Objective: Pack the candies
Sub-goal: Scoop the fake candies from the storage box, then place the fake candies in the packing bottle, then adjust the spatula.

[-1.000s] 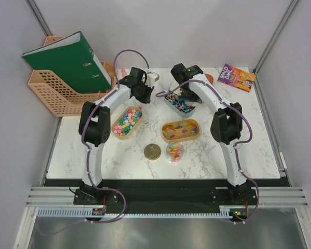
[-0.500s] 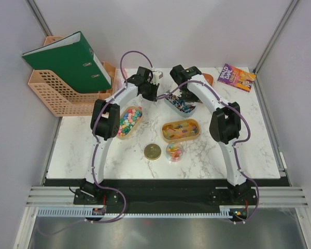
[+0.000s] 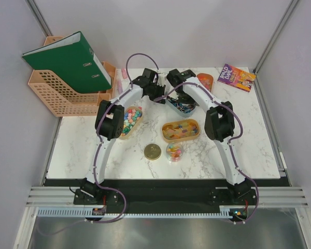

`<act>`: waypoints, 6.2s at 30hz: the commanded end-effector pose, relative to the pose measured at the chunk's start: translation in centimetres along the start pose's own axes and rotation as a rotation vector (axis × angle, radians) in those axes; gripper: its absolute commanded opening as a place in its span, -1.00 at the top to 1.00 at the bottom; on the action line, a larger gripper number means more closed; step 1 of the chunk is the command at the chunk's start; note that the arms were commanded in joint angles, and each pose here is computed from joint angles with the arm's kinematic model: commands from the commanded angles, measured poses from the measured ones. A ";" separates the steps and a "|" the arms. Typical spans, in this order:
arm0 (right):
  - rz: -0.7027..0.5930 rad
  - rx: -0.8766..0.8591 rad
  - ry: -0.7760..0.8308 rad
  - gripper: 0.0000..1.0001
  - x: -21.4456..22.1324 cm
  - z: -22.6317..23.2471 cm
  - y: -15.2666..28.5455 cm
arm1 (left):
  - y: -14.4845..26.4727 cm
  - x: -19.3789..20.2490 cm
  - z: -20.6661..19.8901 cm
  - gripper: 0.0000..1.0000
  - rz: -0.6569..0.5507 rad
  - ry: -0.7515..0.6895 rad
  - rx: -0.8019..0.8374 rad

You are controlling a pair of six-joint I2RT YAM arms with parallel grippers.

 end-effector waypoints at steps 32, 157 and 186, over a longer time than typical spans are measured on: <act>-0.032 -0.374 -0.252 1.00 -0.2 3.7 -4.3 | 7.9 -1.9 1.1 0.78 -0.085 0.057 -0.010; 0.062 0.132 0.629 1.00 14.4 12.7 13.9 | 23.9 -0.6 2.4 -1.00 -0.040 0.027 -0.648; -0.624 -0.192 -0.378 1.00 13.7 2.9 9.8 | 21.4 -7.4 -9.3 0.95 -0.306 -0.020 0.395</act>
Point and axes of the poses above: each gripper's point midway between its finger pads, its own y axis back along the fingers, its own z axis along the line the jaws close on, x = y × z, the point moved 5 cm from there along y, back along the fingers, and after that the axes turned 5 degrees about -y, right-handed, at the moved point
